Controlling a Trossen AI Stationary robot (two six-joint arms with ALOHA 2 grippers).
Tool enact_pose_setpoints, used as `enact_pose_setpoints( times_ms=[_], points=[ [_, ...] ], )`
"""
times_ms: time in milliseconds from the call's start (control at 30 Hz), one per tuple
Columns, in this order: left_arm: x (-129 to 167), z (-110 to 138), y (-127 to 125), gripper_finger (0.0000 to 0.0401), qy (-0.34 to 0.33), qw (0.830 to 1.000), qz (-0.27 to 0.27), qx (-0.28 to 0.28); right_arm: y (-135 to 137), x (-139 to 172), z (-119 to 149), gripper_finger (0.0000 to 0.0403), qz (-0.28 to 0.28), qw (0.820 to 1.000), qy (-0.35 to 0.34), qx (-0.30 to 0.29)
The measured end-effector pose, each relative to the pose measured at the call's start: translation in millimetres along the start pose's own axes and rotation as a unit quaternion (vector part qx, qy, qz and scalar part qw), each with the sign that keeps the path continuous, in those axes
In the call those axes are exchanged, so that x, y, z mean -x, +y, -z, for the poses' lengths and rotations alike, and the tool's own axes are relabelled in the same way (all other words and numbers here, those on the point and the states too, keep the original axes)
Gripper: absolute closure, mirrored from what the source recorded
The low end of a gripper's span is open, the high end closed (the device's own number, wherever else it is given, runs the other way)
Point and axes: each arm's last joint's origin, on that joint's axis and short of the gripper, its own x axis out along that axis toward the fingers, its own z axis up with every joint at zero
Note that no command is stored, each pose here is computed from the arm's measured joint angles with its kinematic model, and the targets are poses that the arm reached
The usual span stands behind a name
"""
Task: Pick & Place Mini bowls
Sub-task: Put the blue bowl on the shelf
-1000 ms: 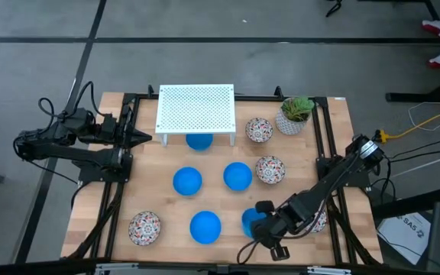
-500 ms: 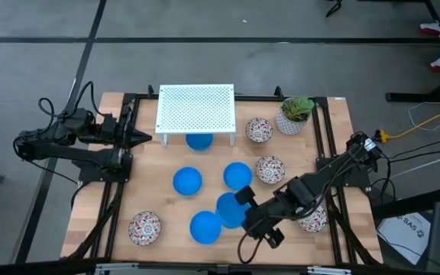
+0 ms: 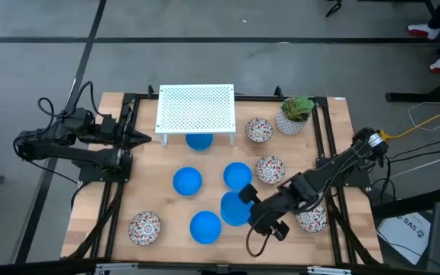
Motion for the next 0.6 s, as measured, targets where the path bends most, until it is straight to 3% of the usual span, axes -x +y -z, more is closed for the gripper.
enact_pose_setpoints(
  times_ms=[133,233,433,600],
  points=[
    [-8.3,0.0,1.4,0.0388,0.001,0.999,-0.019,-0.045,-6.8,11.9,11.6,0.0395,0.007,0.998,-0.062,-0.002],
    [-13.4,1.6,2.1,0.0389,0.012,0.998,-0.026,-0.049,-9.6,19.2,21.5,0.0396,0.009,0.994,-0.109,0.007],
    [-40.4,7.2,-2.4,0.0384,0.036,0.994,0.072,-0.067,-14.4,24.8,43.2,0.0396,0.01,0.981,-0.19,0.019],
    [-76.5,18.5,-5.3,0.035,0.067,0.986,0.13,-0.085,-16.6,16.1,62.8,0.0396,-0.008,0.965,-0.258,0.044]
  ],
)
